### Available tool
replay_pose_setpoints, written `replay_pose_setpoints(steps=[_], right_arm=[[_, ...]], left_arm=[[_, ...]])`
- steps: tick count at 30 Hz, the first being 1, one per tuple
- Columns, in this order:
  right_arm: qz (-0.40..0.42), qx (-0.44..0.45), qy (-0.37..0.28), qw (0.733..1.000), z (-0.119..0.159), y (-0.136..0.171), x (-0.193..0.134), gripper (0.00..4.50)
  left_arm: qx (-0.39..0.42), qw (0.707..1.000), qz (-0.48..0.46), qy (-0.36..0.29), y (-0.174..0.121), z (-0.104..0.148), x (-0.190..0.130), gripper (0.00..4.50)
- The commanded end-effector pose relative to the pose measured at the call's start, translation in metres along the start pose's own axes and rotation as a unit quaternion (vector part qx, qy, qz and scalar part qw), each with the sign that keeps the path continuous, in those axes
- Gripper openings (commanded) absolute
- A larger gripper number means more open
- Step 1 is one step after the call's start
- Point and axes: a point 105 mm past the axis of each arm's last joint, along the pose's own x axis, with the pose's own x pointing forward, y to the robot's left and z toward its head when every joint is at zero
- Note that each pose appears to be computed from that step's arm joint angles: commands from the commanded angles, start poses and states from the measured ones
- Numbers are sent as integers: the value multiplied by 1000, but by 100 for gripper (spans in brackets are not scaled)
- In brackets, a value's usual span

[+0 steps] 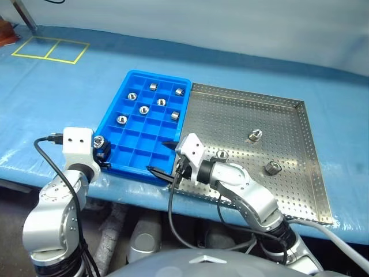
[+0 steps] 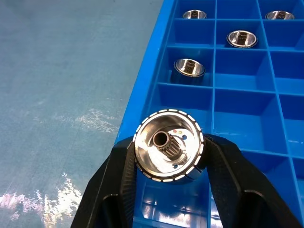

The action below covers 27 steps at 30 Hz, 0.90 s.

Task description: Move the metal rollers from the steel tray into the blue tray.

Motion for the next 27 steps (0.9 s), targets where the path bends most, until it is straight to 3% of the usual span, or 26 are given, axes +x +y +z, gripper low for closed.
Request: replay_pose_setpoints(steps=[1,14,22,27], right_arm=[[-4,-16,-29,999,15,1,-4,450],[-23,-16,-29,999,15,-2,-7,450],[-28,-16,-29,999,14,-3,-8,450],[-40,-17,-34,998,16,-5,-10,450]], left_arm=[[7,1000,-3,14,-1,-6,2,187],[1,998,20,62,9,-18,7,187],[7,1000,2,18,3,7,7,448],[35,985,-100,-137,-32,60,8,448]])
